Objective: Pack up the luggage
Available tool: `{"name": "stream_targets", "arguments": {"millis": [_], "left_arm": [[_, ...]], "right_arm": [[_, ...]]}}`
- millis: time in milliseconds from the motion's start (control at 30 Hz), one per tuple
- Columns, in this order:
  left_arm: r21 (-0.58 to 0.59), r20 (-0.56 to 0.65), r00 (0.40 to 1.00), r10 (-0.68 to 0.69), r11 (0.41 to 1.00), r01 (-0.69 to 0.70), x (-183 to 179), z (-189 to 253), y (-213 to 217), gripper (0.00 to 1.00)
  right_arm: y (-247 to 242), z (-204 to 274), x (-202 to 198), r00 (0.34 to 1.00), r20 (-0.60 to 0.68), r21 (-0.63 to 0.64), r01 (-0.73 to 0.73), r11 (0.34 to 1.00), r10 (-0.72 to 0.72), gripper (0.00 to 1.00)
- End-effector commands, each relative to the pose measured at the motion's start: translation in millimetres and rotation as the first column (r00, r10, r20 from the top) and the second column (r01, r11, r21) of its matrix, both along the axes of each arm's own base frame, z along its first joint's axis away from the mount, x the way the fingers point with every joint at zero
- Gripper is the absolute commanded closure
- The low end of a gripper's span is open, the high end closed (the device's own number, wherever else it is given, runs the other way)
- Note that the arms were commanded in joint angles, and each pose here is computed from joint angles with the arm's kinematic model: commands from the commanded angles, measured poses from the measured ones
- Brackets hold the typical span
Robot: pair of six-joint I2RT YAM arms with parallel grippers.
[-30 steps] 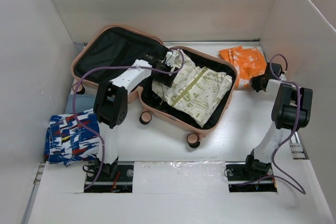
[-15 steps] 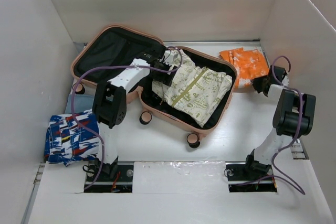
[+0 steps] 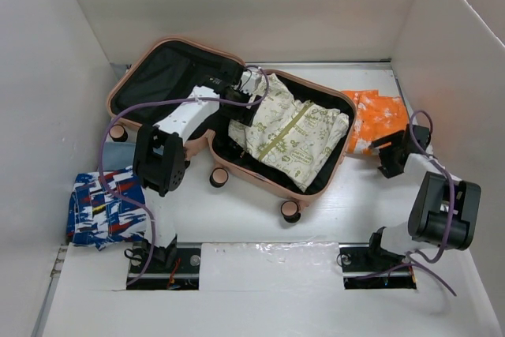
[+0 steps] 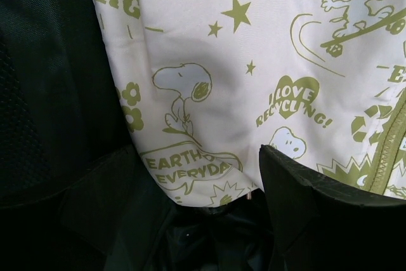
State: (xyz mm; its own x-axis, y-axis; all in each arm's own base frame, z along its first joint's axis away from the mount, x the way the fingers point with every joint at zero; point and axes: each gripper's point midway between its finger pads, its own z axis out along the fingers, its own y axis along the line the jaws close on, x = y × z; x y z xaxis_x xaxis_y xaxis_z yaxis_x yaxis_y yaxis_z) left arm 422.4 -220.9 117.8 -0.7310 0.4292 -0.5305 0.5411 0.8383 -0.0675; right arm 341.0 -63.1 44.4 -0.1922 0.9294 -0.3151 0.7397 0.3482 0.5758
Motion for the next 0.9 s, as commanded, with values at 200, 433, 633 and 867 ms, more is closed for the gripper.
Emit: {"name": "stream_targets", "arguments": {"millis": [200, 433, 633, 867], "left_arm": [[0.015, 0.053, 0.998, 0.02, 1.0, -0.021, 7, 24, 20, 0.23], [-0.008, 0.054, 0.999, -0.003, 1.0, 0.004, 16, 32, 10, 0.23], [0.0, 0.049, 0.999, -0.011, 1.0, 0.011, 14, 32, 11, 0.23], [0.003, 0.029, 1.0, -0.004, 1.0, 0.004, 9, 26, 13, 0.23]], "right_arm": [[-69, 46, -19, 0.929, -0.354, -0.346, -0.234, 0.909, 0.105, 0.04], [-88, 27, -13, 0.85, -0.467, -0.343, -0.429, 0.836, 0.244, 0.0], [-110, 38, 5, 0.794, -0.537, -0.386, -0.533, 0.753, 0.286, 0.0], [-116, 38, 30, 0.768, -0.535, -0.396, -0.596, 0.699, 0.352, 0.0]]}}
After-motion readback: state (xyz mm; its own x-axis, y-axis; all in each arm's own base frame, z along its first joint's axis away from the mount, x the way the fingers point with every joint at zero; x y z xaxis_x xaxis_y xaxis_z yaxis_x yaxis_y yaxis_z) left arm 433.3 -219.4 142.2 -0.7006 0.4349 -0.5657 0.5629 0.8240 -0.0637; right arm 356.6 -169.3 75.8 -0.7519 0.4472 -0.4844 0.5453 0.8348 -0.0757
